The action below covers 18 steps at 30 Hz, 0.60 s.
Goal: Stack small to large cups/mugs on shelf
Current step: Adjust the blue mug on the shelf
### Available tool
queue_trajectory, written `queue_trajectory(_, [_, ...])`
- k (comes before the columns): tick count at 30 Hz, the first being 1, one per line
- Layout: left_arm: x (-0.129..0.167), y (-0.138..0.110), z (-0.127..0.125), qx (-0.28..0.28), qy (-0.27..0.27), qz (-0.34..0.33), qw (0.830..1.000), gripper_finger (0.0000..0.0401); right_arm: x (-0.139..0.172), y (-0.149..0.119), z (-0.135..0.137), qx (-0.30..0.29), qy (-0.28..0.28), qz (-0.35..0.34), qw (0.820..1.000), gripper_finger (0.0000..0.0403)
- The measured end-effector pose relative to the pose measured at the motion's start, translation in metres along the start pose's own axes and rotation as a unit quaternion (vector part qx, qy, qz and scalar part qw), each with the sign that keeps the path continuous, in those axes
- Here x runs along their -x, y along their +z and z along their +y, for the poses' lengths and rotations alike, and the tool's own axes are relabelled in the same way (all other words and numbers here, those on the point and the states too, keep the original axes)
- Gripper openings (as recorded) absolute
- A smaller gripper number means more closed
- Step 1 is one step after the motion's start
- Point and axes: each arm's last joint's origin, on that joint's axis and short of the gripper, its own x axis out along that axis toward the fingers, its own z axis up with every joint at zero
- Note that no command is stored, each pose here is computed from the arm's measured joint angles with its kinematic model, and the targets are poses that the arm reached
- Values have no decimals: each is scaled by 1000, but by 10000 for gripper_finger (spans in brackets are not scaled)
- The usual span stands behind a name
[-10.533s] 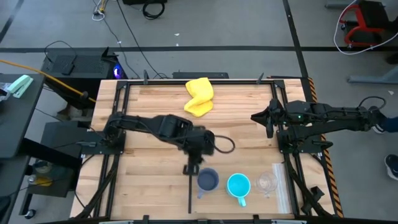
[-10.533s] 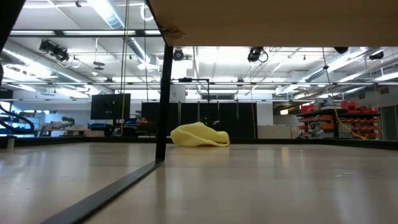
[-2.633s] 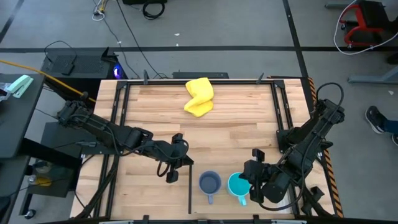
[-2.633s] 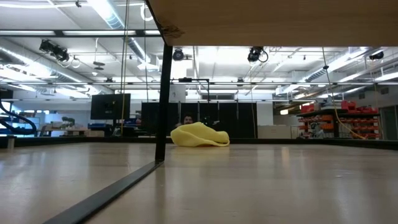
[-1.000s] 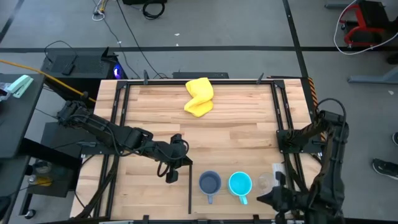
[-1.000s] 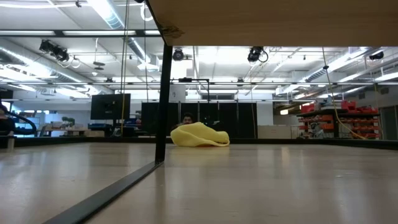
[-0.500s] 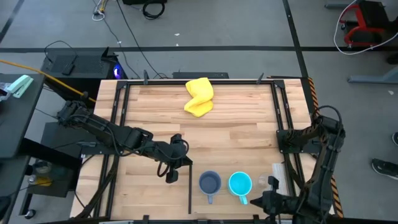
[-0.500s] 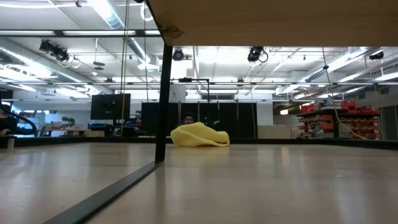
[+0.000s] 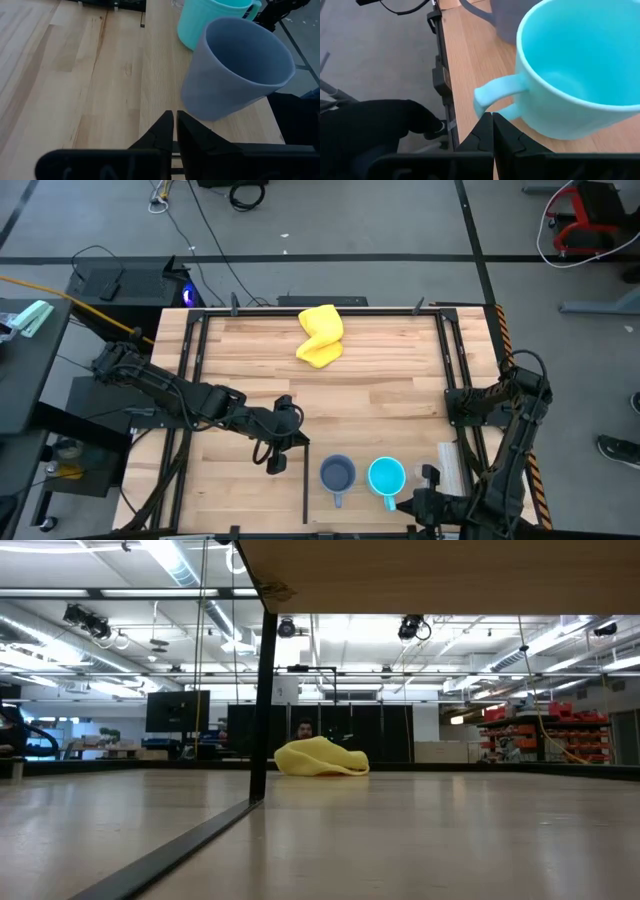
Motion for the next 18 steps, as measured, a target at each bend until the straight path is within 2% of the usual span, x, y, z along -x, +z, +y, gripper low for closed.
queue_trajectory(8, [0,0,0,0,0,0,1000,38,0,0,0,0,1,0,1000,1])
queue_trajectory(18, [0,0,0,0,0,0,1000,30,0,1,3,1,13,-5,1000,1])
